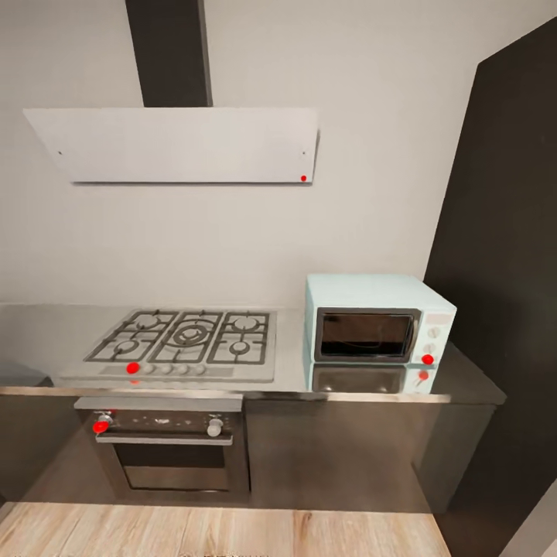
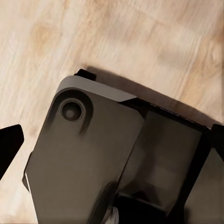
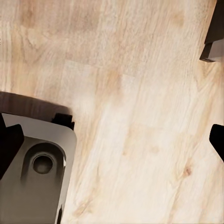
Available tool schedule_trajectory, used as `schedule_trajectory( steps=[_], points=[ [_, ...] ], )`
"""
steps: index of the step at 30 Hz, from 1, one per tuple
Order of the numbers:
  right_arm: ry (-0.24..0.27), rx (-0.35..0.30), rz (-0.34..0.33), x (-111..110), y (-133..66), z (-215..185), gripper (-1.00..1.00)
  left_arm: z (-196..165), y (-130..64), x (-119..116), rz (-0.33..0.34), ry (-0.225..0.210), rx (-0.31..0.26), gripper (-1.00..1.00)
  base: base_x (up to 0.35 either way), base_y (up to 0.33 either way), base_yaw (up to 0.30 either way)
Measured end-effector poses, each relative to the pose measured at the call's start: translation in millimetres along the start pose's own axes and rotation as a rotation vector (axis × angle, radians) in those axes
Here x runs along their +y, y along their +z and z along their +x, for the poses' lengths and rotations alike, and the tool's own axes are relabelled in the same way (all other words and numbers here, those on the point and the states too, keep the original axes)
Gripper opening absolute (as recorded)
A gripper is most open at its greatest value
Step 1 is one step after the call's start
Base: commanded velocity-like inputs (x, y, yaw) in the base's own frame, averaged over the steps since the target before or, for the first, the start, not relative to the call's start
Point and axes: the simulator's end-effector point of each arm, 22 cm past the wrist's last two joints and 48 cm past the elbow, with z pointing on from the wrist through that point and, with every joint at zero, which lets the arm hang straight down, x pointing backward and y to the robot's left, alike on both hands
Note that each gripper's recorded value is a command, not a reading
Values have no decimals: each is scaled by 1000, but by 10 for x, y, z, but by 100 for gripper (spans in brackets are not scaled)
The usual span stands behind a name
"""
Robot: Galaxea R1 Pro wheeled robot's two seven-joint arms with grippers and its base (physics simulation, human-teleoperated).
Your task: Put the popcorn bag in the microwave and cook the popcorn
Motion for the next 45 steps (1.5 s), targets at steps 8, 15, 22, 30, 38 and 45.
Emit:
schedule_trajectory(
  steps=[8,15,22,30,38,45],
  points=[
    [2,-6,0,0,0,-12,100,1,0,2,-1,-1,0,100,0,-10,7],
    [3,-3,1,-6,0,-6,100,1,0,0,0,0,0,100,0,-215,0],
    [0,-2,-2,5,0,-3,100,1,0,1,0,0,0,100,0,-276,0],
    [-5,3,-27,149,-1,-15,100,1,0,2,-1,-1,0,100,0,-42,0],
    [9,-317,-77,264,-400,-1831,100,1,0,8,-4,-1,0,100,0,0,0],
    [181,-505,-104,-441,-2129,-3297,100,2,-1,18,-8,-1,0,100,0,0,0]
  ],
)
